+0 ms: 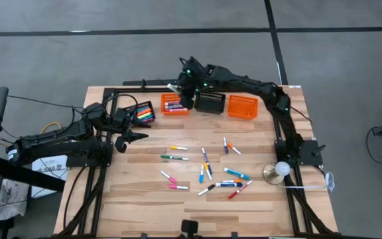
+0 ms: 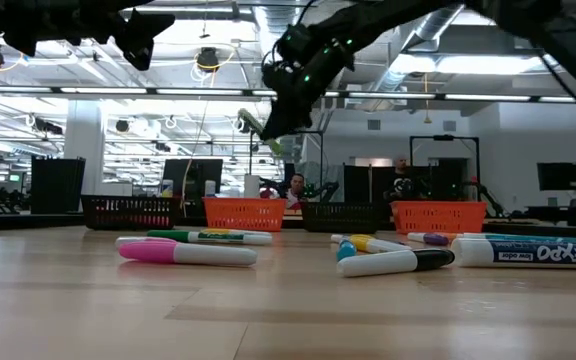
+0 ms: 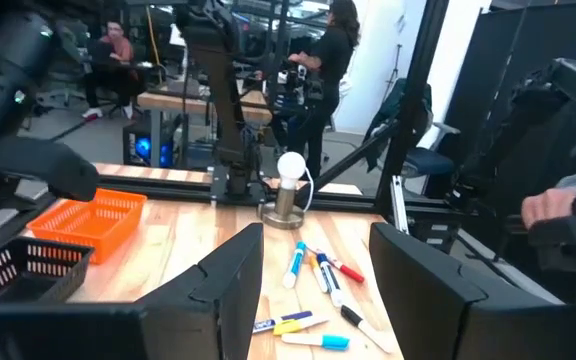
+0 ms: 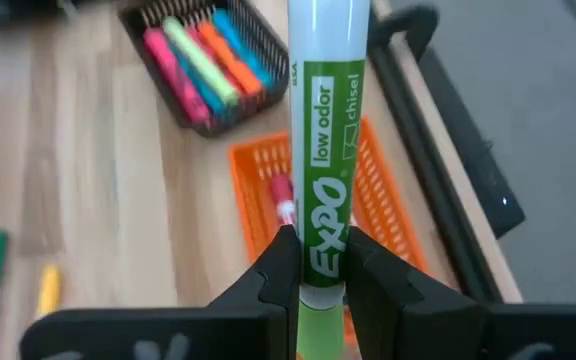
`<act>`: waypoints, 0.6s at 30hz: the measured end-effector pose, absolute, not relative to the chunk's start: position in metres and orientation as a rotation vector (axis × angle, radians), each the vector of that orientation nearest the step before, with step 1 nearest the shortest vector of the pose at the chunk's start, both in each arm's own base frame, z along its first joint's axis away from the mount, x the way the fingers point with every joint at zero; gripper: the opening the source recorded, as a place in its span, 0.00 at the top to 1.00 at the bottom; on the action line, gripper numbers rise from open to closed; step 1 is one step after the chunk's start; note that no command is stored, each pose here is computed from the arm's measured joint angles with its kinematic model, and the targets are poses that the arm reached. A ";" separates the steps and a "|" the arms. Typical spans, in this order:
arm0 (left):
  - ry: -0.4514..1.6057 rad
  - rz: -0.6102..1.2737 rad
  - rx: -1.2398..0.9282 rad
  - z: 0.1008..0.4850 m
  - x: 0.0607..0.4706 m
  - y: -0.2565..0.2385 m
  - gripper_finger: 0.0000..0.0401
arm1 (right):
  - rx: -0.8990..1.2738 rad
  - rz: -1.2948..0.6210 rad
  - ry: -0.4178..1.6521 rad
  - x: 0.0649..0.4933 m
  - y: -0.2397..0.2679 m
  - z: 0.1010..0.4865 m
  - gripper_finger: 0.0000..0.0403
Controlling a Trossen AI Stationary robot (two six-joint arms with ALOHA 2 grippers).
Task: Pick & Place Markers
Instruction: Put the large light green marker pen into the left orange bin
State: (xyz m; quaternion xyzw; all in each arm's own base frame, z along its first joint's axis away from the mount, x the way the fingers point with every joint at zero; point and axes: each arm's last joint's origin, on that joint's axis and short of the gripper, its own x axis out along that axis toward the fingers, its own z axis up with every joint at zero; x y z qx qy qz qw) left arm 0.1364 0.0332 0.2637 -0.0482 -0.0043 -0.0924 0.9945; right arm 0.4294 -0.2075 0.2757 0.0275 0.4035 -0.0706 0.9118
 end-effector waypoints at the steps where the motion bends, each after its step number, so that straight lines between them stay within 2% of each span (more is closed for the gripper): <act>1: -0.007 -0.184 -0.095 0.263 0.137 0.034 0.54 | 0.038 -0.137 0.837 0.433 -0.211 0.273 0.88; 18: -0.036 -0.183 -0.080 0.266 0.139 0.034 0.54 | -0.037 -0.054 0.992 0.462 -0.239 0.211 0.88</act>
